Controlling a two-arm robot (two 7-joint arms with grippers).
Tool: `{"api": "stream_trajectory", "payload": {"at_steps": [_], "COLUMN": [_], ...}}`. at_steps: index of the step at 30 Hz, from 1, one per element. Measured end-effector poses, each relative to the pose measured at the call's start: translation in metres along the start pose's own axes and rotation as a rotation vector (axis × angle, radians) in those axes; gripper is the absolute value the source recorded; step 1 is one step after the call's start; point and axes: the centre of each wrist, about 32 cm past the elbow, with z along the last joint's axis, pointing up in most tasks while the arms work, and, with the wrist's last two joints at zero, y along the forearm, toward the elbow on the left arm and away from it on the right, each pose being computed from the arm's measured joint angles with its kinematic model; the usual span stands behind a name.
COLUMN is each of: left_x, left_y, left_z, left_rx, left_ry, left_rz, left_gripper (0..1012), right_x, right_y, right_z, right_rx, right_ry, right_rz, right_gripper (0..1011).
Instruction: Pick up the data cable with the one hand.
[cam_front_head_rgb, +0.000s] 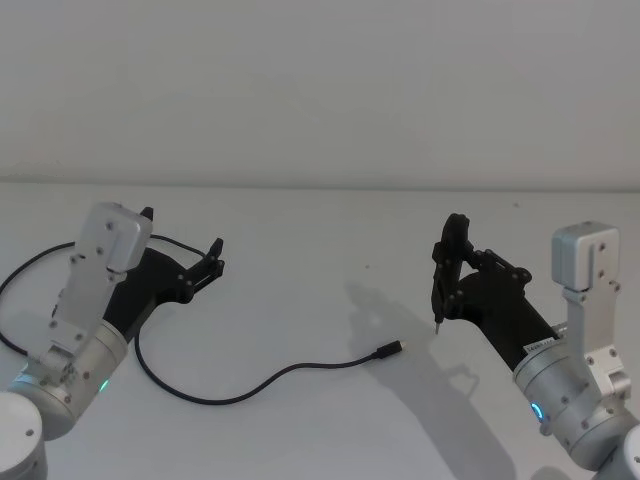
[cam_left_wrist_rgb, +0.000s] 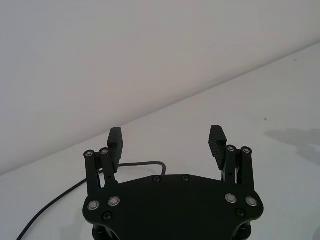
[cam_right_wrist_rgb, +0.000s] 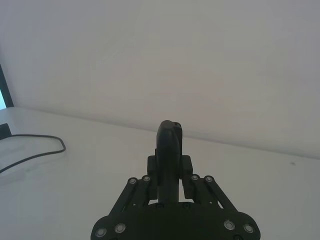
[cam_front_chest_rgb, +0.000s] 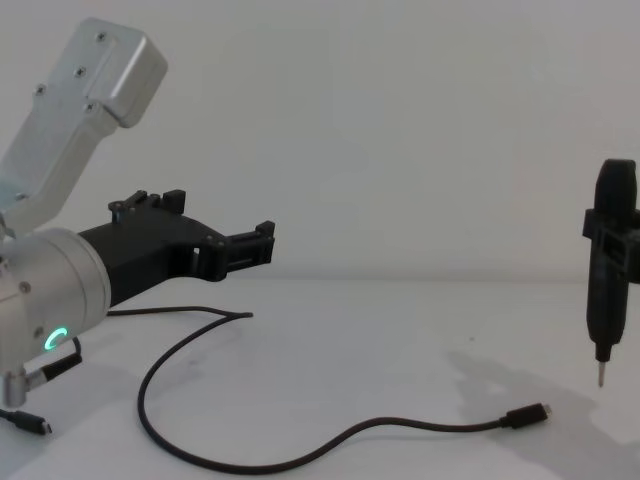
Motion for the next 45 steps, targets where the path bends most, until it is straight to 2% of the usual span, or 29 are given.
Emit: {"api": "stream_trajectory", "payload": {"at_steps": [31, 38, 43, 44, 45], "left_x": [0.0000, 0.0022, 0.0049, 0.0063, 0.0067], "left_y": [-0.0003, -0.0037, -0.0080, -0.0104, -0.0111], "left_z": [0.0002, 0.0031, 0.0072, 0.0097, 0.0104], "left_rx": [0.001, 0.007, 0.018, 0.026, 0.030], "left_ry": [0.000, -0.002, 0.000, 0.002, 0.002], "left_rz": [-0.003, -0.046, -0.101, -0.133, -0.143], "left_gripper": [1000, 1001, 1001, 1001, 1000], "right_x": [0.000, 0.000, 0.000, 0.000, 0.000], "right_y": [0.000, 0.000, 0.000, 0.000, 0.000], "right_z": [0.000, 0.000, 0.000, 0.000, 0.000], "right_rx": [0.000, 0.000, 0.000, 0.000, 0.000], "right_ry": [0.000, 0.000, 0.000, 0.000, 0.000], "right_rz": [0.000, 0.000, 0.000, 0.000, 0.000], "right_gripper": [274, 274, 274, 275, 275]}}
